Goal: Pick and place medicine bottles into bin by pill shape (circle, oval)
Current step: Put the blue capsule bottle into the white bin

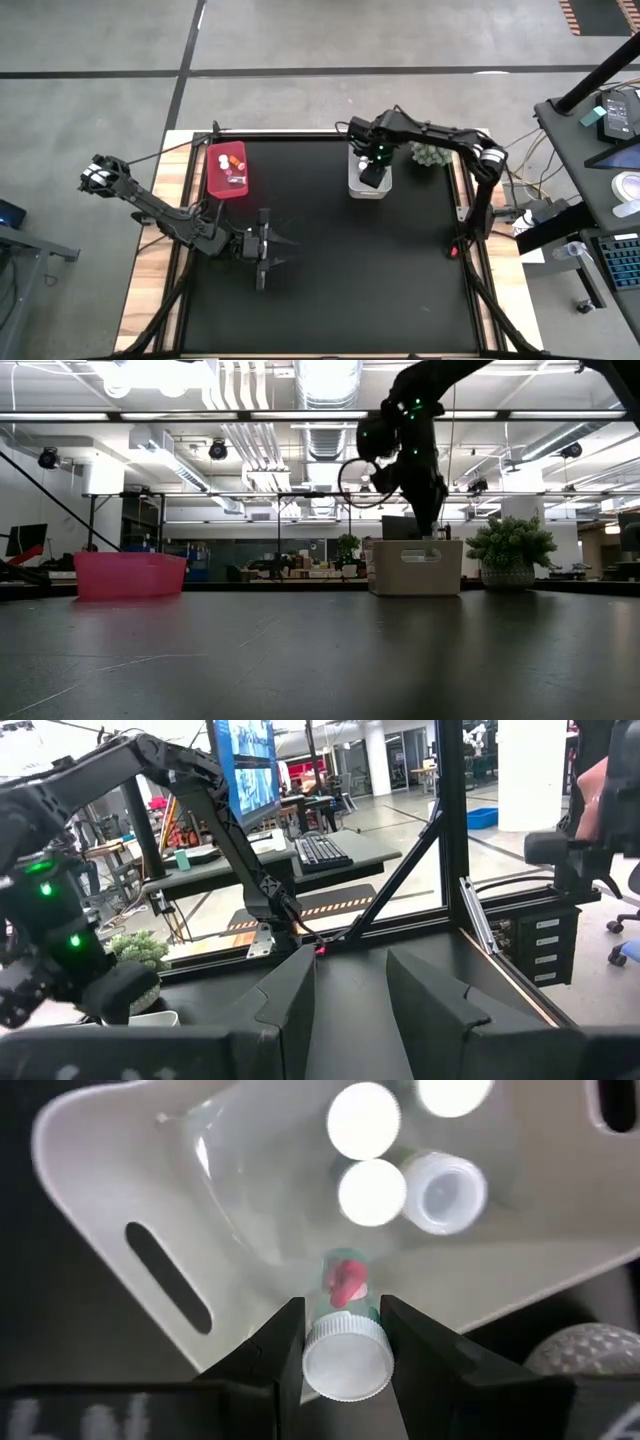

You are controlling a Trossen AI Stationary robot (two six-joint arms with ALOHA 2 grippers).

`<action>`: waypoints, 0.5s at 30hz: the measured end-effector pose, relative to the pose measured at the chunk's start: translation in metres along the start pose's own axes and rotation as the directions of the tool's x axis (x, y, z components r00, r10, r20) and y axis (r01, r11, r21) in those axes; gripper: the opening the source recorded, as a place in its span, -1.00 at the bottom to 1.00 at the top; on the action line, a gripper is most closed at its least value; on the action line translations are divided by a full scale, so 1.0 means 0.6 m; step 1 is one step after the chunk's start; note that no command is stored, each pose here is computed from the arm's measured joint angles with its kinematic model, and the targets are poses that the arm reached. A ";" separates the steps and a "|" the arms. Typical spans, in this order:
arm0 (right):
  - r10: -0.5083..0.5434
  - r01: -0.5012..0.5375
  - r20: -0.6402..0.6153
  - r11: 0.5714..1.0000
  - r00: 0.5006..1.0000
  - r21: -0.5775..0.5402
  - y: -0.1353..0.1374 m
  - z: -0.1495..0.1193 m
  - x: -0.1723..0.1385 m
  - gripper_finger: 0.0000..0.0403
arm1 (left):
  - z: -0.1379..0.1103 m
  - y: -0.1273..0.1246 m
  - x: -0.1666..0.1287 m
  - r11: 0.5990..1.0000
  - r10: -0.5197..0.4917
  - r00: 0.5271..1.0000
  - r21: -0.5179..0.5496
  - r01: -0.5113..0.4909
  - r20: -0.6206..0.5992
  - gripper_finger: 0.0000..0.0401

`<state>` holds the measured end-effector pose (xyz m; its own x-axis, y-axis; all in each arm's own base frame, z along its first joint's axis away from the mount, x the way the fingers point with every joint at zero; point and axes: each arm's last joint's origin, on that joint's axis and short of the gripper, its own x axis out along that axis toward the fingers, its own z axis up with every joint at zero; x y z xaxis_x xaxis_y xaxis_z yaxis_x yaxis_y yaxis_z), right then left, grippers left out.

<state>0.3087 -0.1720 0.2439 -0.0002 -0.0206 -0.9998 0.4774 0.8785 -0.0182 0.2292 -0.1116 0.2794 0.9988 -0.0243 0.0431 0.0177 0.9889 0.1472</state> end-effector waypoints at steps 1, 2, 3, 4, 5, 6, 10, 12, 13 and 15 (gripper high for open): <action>0.000 0.000 -0.011 1.000 1.000 -0.002 0.000 0.003 0.006 -0.43 | 0.000 0.000 0.000 1.000 0.000 1.000 0.000 0.000 0.000 -0.45; 0.000 0.000 -0.019 1.000 1.000 -0.004 0.000 0.005 0.013 -0.43 | 0.000 0.000 0.000 1.000 0.000 1.000 0.000 0.000 0.000 -0.45; 0.000 0.000 -0.027 1.000 1.000 -0.006 0.000 0.007 0.019 -0.43 | 0.000 0.000 0.000 1.000 0.000 1.000 0.000 0.000 0.000 -0.45; 0.000 -0.001 -0.032 1.000 0.999 -0.007 0.000 0.009 0.026 -0.43 | 0.000 0.000 0.000 1.000 0.000 1.000 0.000 0.000 -0.001 -0.45; 0.000 -0.001 -0.033 1.000 0.999 -0.009 0.000 0.011 0.030 -0.43 | 0.000 0.000 0.000 1.000 0.000 1.000 0.000 0.000 -0.001 -0.45; 0.000 -0.001 -0.037 1.000 0.999 -0.011 0.000 0.012 0.035 -0.43 | 0.000 0.000 0.000 1.000 0.000 1.000 0.001 0.000 -0.001 -0.45; 0.000 -0.001 -0.045 1.000 0.999 -0.011 0.000 0.017 0.052 -0.43 | 0.000 0.000 0.000 1.000 0.000 1.000 0.001 0.000 -0.002 -0.45; 0.000 -0.001 -0.046 1.000 0.999 -0.016 0.000 0.018 0.059 -0.43 | 0.000 0.000 0.000 1.000 0.000 1.000 0.002 0.000 -0.002 -0.45; 0.000 -0.001 -0.045 1.000 0.999 -0.019 0.000 0.019 0.062 -0.43 | 0.000 0.000 0.000 1.000 0.000 1.000 0.002 0.000 -0.002 -0.45; 0.000 -0.001 -0.036 1.000 0.999 -0.021 0.000 0.023 0.067 -0.43 | -0.001 0.000 0.000 1.000 0.002 1.000 0.003 -0.002 -0.003 -0.45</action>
<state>0.3209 -0.1791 0.2040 -0.0319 -0.0034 -0.9995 0.4591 0.8882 -0.0177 0.2292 -0.1114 0.2791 0.9989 -0.0217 0.0404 0.0154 0.9886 0.1496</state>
